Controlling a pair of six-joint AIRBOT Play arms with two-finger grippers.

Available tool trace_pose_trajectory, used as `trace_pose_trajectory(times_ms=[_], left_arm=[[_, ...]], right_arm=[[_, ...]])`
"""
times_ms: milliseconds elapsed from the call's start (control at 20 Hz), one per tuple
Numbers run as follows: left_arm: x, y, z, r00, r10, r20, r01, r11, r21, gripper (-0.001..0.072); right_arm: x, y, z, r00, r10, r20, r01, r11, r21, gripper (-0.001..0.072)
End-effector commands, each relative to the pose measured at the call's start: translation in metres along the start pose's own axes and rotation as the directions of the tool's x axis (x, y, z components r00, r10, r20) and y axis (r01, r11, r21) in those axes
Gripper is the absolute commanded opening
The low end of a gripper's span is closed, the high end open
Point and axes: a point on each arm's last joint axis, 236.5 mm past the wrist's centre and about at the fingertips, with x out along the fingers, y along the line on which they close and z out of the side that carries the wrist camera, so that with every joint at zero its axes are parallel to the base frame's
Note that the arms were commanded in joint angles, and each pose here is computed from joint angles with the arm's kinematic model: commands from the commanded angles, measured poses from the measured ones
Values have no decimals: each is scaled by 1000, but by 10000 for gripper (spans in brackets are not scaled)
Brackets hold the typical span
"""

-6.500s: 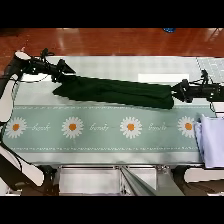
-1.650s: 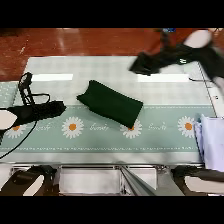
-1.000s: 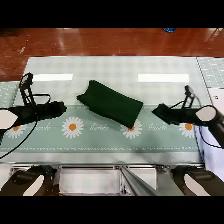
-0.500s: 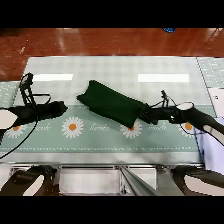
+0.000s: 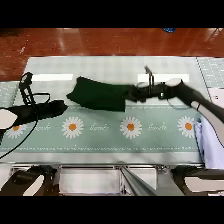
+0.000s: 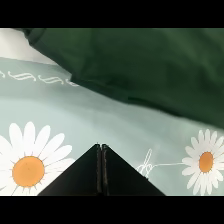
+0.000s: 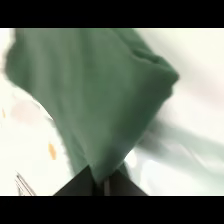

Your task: Fold the shirts.

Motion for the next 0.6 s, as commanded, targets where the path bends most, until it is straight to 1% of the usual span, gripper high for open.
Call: trace_pose_trajectory(times_ms=[0,100,200,350,550], left_arm=[[0,0,2,1000,-1,7,1,1000,0,20],[0,0,1,1000,-1,7,1,1000,0,20],[0,0,1,1000,-1,7,1,1000,0,20],[0,0,1,1000,-1,5,1,1000,0,20],[0,0,1,1000,-1,7,1,1000,0,20]], right_arm=[[-50,58,47,991,-119,53,128,963,-239,23],[-98,94,84,973,-148,177,197,933,-301,23],[-150,119,108,951,-163,262,246,914,-322,23],[-225,124,125,908,-217,358,320,911,-261,23],[-317,91,122,844,-304,441,375,923,-83,23]])
